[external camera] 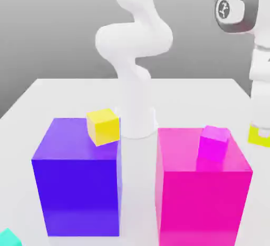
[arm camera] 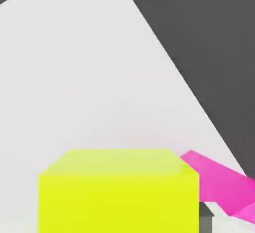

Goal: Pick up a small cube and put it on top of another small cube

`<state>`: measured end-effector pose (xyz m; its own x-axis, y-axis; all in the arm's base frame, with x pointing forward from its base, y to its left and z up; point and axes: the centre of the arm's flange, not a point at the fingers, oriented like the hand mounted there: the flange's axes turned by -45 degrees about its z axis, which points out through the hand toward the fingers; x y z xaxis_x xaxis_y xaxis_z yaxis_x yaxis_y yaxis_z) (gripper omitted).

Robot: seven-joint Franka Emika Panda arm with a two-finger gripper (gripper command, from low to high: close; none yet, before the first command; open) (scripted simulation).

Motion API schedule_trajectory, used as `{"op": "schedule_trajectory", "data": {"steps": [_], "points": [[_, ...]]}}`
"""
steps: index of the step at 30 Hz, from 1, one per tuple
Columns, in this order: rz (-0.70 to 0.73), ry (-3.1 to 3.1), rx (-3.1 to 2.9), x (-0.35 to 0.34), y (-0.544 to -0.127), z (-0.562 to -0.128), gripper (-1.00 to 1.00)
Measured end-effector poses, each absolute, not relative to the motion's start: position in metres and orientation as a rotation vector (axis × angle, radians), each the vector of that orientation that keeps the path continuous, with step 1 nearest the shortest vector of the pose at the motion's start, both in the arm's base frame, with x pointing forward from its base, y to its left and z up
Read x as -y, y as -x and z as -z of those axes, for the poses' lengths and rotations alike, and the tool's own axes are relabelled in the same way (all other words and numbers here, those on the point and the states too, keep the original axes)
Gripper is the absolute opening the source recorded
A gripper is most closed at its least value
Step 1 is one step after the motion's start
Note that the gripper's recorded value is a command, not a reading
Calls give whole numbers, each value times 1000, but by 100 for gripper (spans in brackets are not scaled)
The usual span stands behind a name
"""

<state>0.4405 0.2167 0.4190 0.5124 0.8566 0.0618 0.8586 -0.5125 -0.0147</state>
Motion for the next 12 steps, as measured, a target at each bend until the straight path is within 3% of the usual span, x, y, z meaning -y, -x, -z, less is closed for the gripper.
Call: {"op": "schedule_trajectory", "data": {"steps": [3, 8, 9, 12], "points": [[64, 2688, 1548, -172, -449, -464, -100], [1, 2711, 1577, -154, -448, -412, -100], [-1, 2711, 1578, -154, -447, -404, 100], [-1, 2711, 1578, -154, -447, -404, 100]]}}
